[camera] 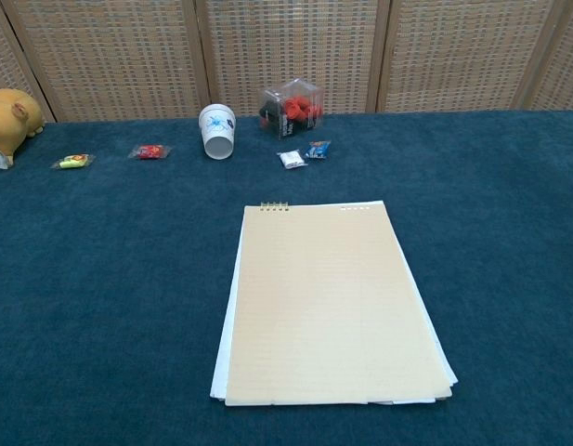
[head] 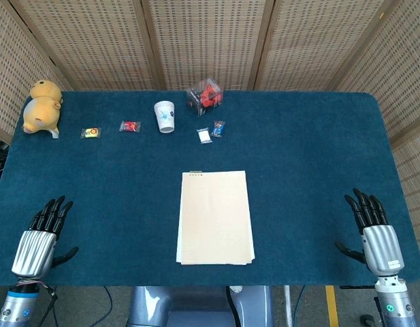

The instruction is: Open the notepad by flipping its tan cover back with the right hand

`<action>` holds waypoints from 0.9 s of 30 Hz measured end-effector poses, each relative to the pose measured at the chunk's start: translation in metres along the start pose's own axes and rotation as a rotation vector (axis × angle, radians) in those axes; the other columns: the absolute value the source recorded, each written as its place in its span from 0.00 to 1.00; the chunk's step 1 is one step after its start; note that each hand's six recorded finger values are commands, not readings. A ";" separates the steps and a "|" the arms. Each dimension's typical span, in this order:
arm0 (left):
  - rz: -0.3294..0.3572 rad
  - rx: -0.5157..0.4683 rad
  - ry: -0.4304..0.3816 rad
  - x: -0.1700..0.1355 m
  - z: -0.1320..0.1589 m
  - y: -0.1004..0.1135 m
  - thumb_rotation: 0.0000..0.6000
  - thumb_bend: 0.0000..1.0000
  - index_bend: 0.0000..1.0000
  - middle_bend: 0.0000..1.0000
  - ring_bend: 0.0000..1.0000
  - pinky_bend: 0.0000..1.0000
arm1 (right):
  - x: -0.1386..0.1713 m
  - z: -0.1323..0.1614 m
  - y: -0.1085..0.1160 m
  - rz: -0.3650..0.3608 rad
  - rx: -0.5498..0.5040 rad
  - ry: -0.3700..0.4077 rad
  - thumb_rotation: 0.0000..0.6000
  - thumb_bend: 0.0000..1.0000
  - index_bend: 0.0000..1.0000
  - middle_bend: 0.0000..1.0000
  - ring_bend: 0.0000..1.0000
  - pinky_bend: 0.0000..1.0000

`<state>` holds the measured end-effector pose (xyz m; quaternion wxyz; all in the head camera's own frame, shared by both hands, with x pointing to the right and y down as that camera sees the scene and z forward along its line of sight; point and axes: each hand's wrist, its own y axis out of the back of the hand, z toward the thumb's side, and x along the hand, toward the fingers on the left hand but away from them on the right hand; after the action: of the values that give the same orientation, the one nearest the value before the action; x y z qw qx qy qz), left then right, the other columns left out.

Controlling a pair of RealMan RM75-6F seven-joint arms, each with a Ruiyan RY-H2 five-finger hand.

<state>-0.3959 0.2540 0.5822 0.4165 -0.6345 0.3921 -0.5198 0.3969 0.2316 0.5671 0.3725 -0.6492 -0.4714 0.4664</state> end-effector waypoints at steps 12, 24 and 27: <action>0.011 0.000 0.004 0.000 -0.001 0.002 1.00 0.07 0.00 0.00 0.00 0.17 | 0.001 0.002 -0.003 0.009 -0.001 0.009 1.00 0.16 0.04 0.00 0.00 0.00; 0.005 0.004 0.001 0.000 0.001 0.001 1.00 0.07 0.00 0.00 0.00 0.17 | 0.002 0.005 -0.004 0.014 -0.005 0.019 1.00 0.16 0.04 0.00 0.00 0.00; 0.011 0.004 -0.003 -0.001 0.002 0.002 1.00 0.07 0.00 0.00 0.00 0.17 | 0.003 0.008 -0.005 0.021 -0.009 0.032 1.00 0.16 0.04 0.00 0.00 0.00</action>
<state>-0.3941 0.2541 0.5799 0.4212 -0.6321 0.3938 -0.5176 0.3885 0.2363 0.5687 0.3723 -0.6629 -0.4608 0.4579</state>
